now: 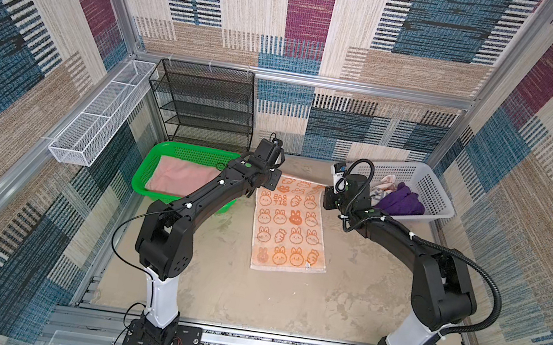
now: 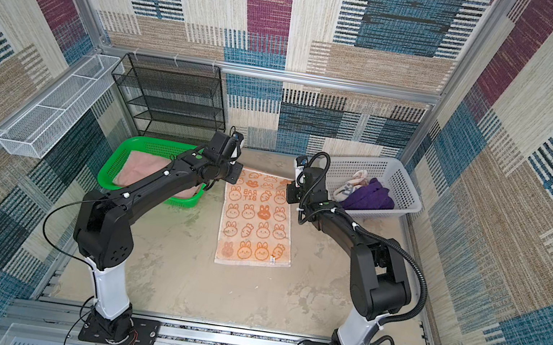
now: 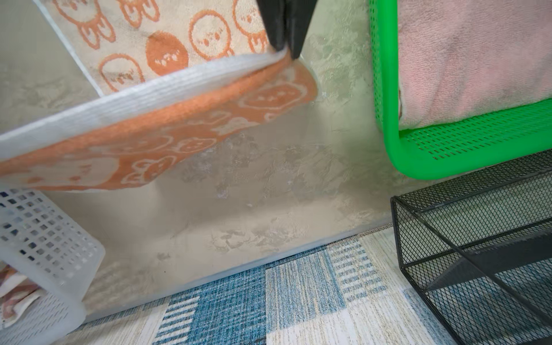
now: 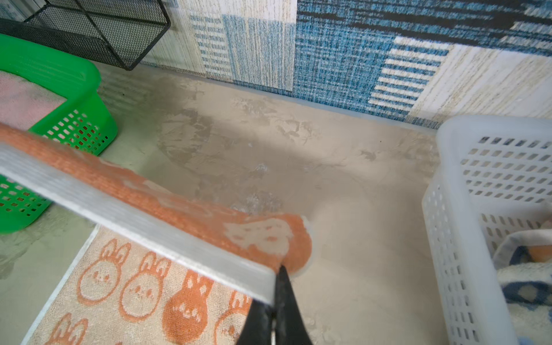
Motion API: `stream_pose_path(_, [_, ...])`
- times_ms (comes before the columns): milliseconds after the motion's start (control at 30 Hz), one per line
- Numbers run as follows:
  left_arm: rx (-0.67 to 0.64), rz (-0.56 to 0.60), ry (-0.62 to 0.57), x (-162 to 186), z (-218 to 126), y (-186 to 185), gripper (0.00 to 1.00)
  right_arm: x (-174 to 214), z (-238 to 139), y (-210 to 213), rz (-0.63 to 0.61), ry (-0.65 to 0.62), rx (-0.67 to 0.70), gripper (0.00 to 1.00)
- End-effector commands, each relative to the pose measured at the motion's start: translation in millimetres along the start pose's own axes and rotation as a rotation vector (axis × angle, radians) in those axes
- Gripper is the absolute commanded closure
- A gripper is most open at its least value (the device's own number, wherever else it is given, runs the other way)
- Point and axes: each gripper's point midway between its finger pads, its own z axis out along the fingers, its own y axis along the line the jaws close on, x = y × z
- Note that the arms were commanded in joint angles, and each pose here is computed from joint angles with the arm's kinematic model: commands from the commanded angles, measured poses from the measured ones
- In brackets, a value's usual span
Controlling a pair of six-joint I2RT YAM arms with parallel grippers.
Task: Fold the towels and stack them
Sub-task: 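Lower the hanging towel with both grippers, laying it flat toward the robot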
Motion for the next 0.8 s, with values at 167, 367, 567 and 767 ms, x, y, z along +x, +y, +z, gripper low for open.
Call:
stream_pose_path(167, [-0.09,-0.023,0.036,19,-25,29,1.0,7,-33,-25,0.011,0.005,0.112,1.0])
stream_pose_path(367, [0.006,-0.091,0.08,54,-45,17,1.0,39,-62,-17,0.046,0.053,0.084,1.0])
stream_pose_path(567, [0.13,-0.161,0.146,98,-65,-6,1.0,85,-87,9,0.085,0.127,0.035,1.0])
stream_pose_path(767, [0.163,-0.18,0.218,143,-74,-18,1.0,136,-100,38,0.173,0.23,-0.049,1.0])
